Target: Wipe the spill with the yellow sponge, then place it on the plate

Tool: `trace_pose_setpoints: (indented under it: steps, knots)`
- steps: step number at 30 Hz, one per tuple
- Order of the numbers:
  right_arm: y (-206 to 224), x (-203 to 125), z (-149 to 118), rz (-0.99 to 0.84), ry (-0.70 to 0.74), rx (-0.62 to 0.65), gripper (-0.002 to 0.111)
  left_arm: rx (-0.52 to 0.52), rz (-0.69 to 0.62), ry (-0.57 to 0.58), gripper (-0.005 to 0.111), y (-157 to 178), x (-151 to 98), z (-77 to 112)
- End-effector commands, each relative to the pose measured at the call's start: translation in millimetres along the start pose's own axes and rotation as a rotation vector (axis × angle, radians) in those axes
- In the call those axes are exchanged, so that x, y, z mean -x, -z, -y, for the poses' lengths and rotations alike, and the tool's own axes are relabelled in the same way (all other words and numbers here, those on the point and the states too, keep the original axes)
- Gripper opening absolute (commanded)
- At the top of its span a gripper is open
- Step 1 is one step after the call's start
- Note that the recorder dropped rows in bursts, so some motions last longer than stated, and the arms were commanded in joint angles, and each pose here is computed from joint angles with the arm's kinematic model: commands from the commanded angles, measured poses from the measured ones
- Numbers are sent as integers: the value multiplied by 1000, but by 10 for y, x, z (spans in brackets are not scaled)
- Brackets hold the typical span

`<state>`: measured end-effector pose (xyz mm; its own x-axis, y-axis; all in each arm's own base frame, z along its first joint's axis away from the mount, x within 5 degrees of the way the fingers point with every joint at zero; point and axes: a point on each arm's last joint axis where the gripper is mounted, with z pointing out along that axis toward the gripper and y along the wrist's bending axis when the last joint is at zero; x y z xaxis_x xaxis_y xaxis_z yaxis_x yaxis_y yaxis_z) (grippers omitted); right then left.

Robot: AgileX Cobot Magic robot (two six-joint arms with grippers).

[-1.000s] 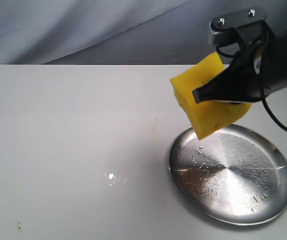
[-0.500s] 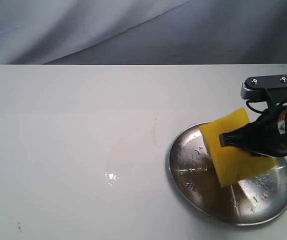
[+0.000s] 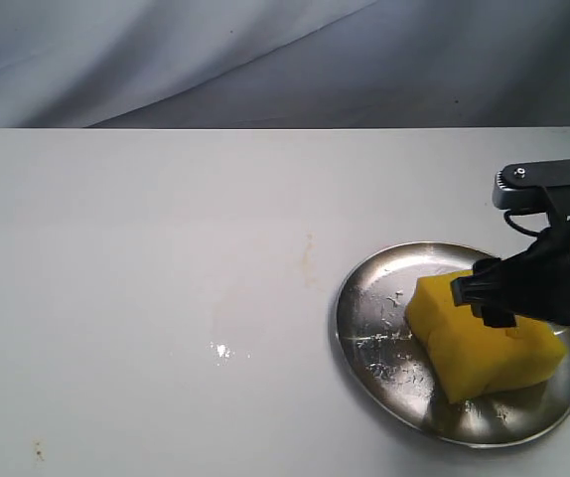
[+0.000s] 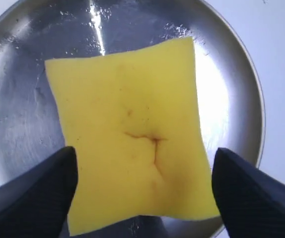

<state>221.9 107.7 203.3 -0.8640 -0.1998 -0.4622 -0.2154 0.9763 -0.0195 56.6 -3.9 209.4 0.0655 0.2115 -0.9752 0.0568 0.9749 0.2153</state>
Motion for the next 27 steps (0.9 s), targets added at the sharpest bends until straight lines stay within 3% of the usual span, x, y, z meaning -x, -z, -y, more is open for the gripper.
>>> trace_pose_setpoints:
  steps: [1,11,27]
  knots:
    - [276,-11,75,69,-9,3,58,4,13,17,0,4,18,-5]
    - [838,-127,163,312,-72,96,2,4,13,17,0,4,18,-5]
    - [713,-933,259,550,-178,280,0,4,13,17,0,4,18,-5]
